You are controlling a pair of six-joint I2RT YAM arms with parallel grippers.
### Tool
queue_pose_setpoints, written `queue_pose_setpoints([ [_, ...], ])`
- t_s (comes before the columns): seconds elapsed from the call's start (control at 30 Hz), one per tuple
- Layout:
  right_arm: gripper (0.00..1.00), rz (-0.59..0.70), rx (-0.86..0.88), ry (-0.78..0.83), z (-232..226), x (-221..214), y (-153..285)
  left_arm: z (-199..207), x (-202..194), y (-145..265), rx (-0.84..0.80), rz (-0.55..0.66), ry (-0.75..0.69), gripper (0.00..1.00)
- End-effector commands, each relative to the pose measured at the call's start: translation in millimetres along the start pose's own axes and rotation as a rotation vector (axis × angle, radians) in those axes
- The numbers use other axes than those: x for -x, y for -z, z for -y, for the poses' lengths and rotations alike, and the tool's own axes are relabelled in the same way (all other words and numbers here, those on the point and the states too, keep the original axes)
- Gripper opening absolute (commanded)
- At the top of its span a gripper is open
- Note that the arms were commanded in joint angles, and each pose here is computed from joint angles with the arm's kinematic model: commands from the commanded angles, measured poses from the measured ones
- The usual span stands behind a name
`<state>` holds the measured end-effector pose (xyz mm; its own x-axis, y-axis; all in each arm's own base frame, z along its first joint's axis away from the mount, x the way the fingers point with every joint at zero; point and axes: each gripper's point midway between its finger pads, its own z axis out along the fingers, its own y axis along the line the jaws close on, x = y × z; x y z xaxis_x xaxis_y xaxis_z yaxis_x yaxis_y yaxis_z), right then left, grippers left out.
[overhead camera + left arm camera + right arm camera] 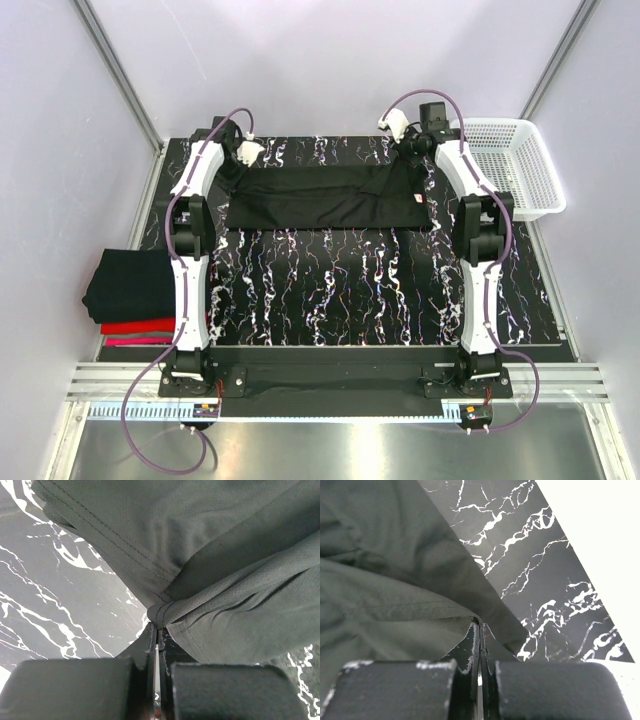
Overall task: Fold and stack the t-shirts
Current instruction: Fold the tshirt
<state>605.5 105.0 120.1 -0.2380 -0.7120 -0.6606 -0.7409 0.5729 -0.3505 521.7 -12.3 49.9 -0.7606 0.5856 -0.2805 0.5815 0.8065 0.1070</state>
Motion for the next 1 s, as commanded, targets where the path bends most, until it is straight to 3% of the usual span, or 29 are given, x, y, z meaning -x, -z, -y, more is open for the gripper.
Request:
queue_pose_setpoints([
  [0.0,0.00,0.034,-0.075,-0.023,24.5,14.7,-1.3,-24.2,25.7,17.0,0.101,0.094,0.026,0.02],
  [0.3,0.00,0.052,-0.106,-0.028,37.4,19.2,-13.6,-31.4,36.2,16.4,0.144,0.127,0.035,0.01],
  [0.33,0.11,0.042,-0.114,-0.031,38.8,17.0,-14.4,-31.3,37.5,13.9,0.153,0.125,0.039,0.02],
  [0.4,0.38,0.042,-0.147,-0.047,46.9,19.2,-14.1,-45.4,31.9,13.1,0.251,0.085,0.068,0.24],
  [0.43,0.48,0.028,-0.187,-0.080,54.2,19.6,-9.2,-51.3,32.8,19.5,0.304,0.080,0.084,0.30],
  [0.5,0.52,0.047,-0.241,-0.094,67.0,34.9,12.7,-62.0,27.4,32.6,0.394,0.068,0.140,0.39],
  [0.57,0.54,0.075,-0.231,-0.086,65.5,46.3,27.8,-66.8,30.5,63.0,0.459,0.101,0.173,0.51],
  [0.63,0.55,0.110,-0.161,-0.054,49.1,54.7,41.2,-60.1,34.0,82.3,0.467,0.131,0.171,0.54],
  [0.7,0.54,0.135,-0.065,-0.056,23.1,54.4,41.6,-35.0,38.3,76.1,0.392,0.140,0.125,0.55],
  [0.83,0.45,0.108,0.147,-0.119,-28.7,32.0,23.1,17.8,32.1,56.2,0.271,0.088,-0.020,0.49],
  [0.97,0.45,0.114,0.262,-0.242,-57.1,20.2,2.3,39.0,16.7,31.9,0.203,0.023,-0.018,0.41],
])
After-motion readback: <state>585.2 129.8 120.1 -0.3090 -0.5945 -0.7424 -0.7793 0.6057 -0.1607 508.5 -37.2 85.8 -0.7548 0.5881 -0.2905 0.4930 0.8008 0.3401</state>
